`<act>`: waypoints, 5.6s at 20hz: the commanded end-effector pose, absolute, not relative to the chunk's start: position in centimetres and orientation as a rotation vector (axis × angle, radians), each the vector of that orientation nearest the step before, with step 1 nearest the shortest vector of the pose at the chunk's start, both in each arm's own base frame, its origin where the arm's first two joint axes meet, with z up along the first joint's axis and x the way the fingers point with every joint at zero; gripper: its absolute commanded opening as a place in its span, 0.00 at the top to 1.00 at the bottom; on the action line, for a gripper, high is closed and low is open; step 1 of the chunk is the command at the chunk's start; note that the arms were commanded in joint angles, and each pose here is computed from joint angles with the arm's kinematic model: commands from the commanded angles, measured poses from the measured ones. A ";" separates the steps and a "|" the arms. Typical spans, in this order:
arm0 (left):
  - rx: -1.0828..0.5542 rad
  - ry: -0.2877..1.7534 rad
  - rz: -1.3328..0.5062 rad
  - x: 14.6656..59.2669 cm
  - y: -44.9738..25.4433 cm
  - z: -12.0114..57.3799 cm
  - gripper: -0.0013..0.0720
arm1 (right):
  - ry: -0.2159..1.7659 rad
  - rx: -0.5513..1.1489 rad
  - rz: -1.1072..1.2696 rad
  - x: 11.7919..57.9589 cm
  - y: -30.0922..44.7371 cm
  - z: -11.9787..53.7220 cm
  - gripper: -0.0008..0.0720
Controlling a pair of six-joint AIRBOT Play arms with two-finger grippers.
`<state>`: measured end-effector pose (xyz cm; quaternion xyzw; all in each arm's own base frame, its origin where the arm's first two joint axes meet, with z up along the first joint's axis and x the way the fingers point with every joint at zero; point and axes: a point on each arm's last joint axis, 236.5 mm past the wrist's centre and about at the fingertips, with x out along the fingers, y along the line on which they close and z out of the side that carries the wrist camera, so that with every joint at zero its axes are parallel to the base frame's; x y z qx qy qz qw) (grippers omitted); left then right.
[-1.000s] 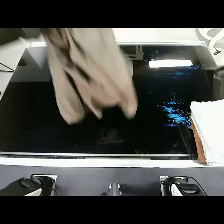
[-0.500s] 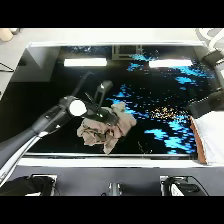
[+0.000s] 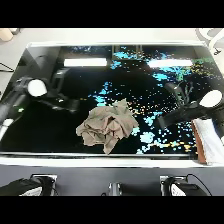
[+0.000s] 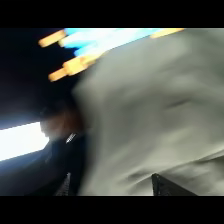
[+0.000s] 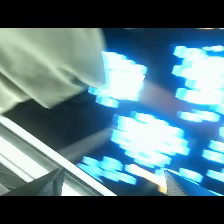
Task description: Fold the shirts.
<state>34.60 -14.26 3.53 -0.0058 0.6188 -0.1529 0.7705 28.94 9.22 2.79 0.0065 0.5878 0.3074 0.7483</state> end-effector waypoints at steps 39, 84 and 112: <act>-0.200 -0.083 -0.446 27.4 -10.3 51.8 0.94 | -0.085 -0.586 0.287 28.8 6.8 44.8 0.96; -0.373 1.243 -0.360 36.0 -12.6 1.2 0.94 | 1.551 0.349 0.558 24.0 7.9 -11.4 0.07; -0.137 -0.016 -0.053 23.4 -1.2 50.3 0.94 | 0.184 -0.520 0.080 27.1 -0.1 43.5 0.96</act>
